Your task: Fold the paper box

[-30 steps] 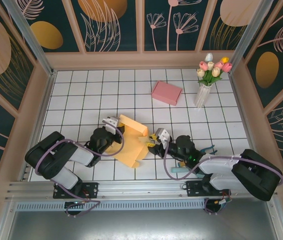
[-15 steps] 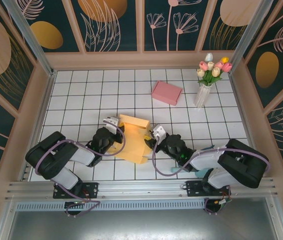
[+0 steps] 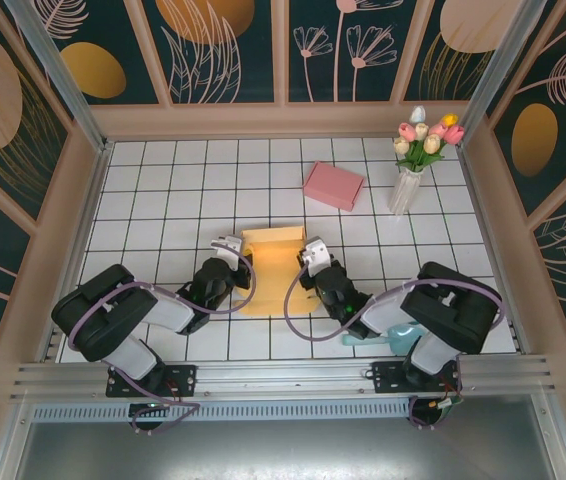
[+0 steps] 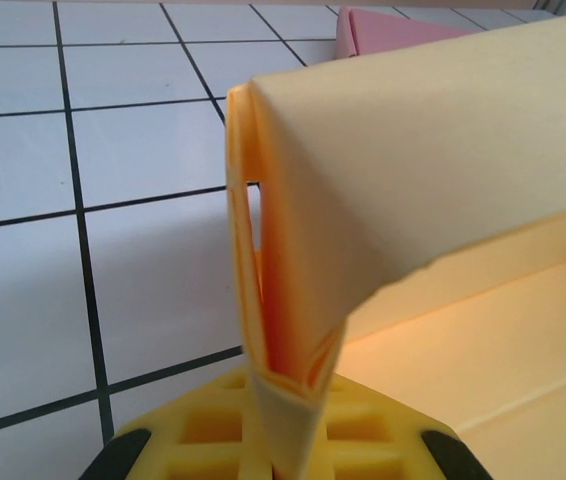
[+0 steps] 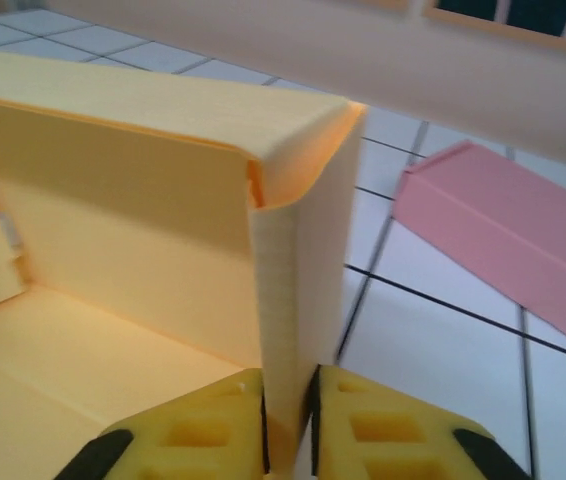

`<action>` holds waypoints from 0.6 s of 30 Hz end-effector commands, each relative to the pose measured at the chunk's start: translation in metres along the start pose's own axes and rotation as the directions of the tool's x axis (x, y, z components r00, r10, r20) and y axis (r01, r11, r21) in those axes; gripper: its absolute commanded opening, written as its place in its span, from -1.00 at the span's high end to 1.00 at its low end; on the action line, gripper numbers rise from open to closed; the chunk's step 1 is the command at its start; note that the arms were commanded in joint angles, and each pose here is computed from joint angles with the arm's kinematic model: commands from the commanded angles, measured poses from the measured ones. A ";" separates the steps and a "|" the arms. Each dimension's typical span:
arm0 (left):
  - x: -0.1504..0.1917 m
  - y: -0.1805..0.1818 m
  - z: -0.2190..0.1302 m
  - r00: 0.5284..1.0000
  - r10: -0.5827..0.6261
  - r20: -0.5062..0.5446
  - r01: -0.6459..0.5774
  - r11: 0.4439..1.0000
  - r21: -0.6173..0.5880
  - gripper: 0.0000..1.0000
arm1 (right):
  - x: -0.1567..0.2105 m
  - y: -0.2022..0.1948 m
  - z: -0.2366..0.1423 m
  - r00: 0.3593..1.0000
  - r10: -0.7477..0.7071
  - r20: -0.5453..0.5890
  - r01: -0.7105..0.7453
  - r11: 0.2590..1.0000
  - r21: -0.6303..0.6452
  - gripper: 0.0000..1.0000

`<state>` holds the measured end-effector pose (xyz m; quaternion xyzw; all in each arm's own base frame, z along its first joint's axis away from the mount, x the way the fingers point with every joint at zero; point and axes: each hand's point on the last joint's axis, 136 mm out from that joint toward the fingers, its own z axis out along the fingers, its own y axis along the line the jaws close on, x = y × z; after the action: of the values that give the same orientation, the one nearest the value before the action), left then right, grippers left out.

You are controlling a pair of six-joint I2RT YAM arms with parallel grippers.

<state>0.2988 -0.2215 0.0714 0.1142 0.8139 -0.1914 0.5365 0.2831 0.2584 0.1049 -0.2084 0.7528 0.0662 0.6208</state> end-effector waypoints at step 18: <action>-0.017 0.027 -0.017 0.929 -0.361 0.080 0.369 0.896 -0.247 1.00 | 0.015 -0.113 0.018 0.965 0.263 0.002 -0.218 0.796 0.565 1.00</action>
<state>0.2986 -0.2235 0.0870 -0.0313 0.8386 -0.2168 0.4988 0.3277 0.2417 0.1050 -0.0467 0.7885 0.0400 0.6120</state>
